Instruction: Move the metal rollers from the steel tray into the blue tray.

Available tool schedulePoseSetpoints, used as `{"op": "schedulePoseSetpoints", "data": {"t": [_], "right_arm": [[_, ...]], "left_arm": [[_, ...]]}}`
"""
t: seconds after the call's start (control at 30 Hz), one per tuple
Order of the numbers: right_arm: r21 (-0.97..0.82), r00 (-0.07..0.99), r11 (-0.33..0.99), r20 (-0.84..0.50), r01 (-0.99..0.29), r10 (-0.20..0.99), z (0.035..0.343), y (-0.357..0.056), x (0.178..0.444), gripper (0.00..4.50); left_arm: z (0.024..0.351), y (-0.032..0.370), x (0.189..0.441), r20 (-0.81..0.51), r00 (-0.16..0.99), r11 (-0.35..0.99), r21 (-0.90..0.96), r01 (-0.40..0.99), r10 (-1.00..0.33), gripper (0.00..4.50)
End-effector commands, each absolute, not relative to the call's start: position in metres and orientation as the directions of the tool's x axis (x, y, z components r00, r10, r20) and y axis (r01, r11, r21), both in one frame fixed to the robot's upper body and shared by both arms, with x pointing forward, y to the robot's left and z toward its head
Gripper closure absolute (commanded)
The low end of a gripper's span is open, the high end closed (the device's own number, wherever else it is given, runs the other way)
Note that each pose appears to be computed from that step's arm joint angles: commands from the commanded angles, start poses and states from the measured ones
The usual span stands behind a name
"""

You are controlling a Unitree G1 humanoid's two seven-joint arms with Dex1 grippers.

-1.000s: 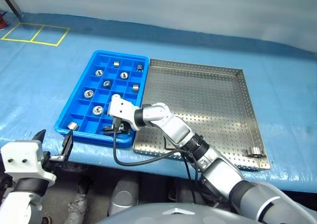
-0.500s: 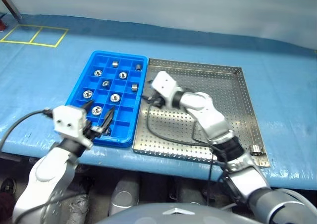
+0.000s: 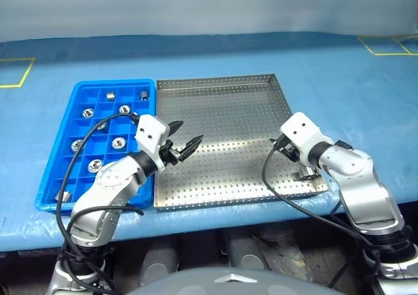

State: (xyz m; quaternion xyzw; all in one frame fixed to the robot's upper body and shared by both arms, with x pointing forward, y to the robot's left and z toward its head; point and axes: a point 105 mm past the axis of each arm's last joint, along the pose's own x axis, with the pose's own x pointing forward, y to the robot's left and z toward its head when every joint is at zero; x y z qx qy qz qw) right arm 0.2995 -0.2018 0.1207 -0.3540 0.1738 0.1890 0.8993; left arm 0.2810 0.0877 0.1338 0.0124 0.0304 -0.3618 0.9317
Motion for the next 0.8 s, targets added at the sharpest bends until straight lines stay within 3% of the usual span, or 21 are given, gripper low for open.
{"op": "schedulePoseSetpoints", "data": {"t": [0.03,0.23,0.57,0.8], "right_arm": [[-0.682,0.878,0.565,-0.437,-0.464,0.193,0.139,-0.211,0.29,1.41],[-0.72,0.753,0.225,-0.613,-0.657,0.238,0.138,-0.215,0.276,1.41],[-0.653,0.646,0.058,-0.726,-0.755,0.234,0.132,-0.22,0.281,1.41],[-0.601,0.595,0.031,-0.78,-0.798,0.195,0.124,-0.229,0.279,1.41]], "left_arm": [[0.142,0.082,0.28,-0.026,0.716,0.716,0.023,0.698,-0.697,0.91],[0.139,0.079,0.283,-0.028,0.708,0.708,0.015,0.706,-0.705,0.91],[0.135,0.084,0.28,-0.027,0.732,0.732,0.01,0.681,-0.681,0.91],[0.135,0.088,0.278,-0.03,0.744,0.744,0.012,0.668,-0.667,0.91]]}}
